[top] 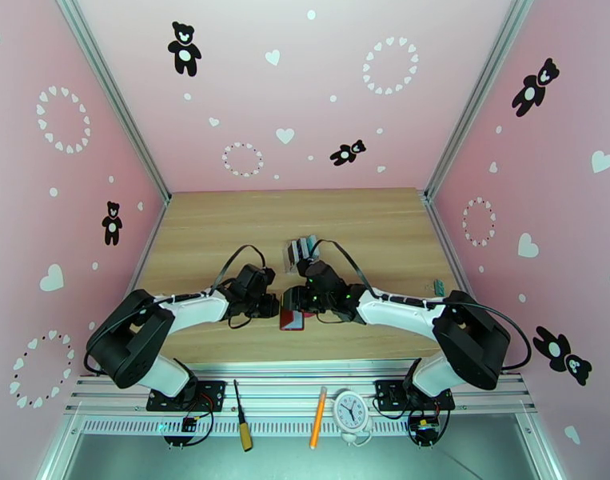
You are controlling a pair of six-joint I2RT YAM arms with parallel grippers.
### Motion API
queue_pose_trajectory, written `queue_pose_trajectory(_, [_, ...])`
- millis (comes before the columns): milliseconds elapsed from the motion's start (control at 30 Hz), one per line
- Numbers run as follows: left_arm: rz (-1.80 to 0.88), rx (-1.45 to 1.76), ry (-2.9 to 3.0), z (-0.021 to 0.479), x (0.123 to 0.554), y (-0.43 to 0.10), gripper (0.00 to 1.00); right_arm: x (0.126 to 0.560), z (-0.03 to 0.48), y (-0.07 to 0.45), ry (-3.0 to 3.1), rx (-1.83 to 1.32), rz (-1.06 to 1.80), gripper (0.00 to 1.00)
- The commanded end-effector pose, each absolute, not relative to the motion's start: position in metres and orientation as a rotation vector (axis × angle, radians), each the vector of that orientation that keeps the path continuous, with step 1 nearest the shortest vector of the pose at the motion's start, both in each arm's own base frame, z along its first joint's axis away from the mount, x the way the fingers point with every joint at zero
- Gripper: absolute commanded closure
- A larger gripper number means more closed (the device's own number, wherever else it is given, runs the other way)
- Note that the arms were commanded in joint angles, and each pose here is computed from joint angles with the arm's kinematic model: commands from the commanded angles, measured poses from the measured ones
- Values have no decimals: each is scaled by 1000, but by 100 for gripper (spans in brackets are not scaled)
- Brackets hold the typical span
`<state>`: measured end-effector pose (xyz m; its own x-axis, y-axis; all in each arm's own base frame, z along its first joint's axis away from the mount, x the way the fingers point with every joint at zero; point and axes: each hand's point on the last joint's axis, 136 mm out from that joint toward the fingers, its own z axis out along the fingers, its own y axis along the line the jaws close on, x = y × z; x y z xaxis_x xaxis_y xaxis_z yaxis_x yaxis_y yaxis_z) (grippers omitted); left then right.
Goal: Put the credit cards into the card holder
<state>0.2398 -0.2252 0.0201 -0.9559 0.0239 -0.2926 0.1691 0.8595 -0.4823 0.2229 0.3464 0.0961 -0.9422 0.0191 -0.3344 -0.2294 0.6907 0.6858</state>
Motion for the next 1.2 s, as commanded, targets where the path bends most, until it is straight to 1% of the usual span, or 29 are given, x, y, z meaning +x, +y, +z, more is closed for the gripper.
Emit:
queue_pose_trajectory(0, [-628,80,2724,33,241,-204,82,226,104,357,2570,-173,1151,57])
queue_pose_trajectory(133, [-590,57,2693,44,235,-191,79,227,101,360,2577,-174,1152,57])
queue_pose_trajectory(300, [-656,49,2649,57,222,-187,76,229,102,366,2573,-181,1176,57])
queue_pose_trajectory(467, [-613,49,2647,58,207,-171,64,230,108,371,2564,-201,1189,57])
queue_pose_trajectory(700, [-649,77,2562,75,190,-166,50,231,108,380,2579,-223,1201,57])
queue_pose_trajectory(867, [-667,130,2535,82,184,-174,44,230,104,388,2591,-242,1202,57])
queue_pose_trajectory(1167, [-783,206,2458,103,177,-189,42,230,105,401,2595,-269,1225,57])
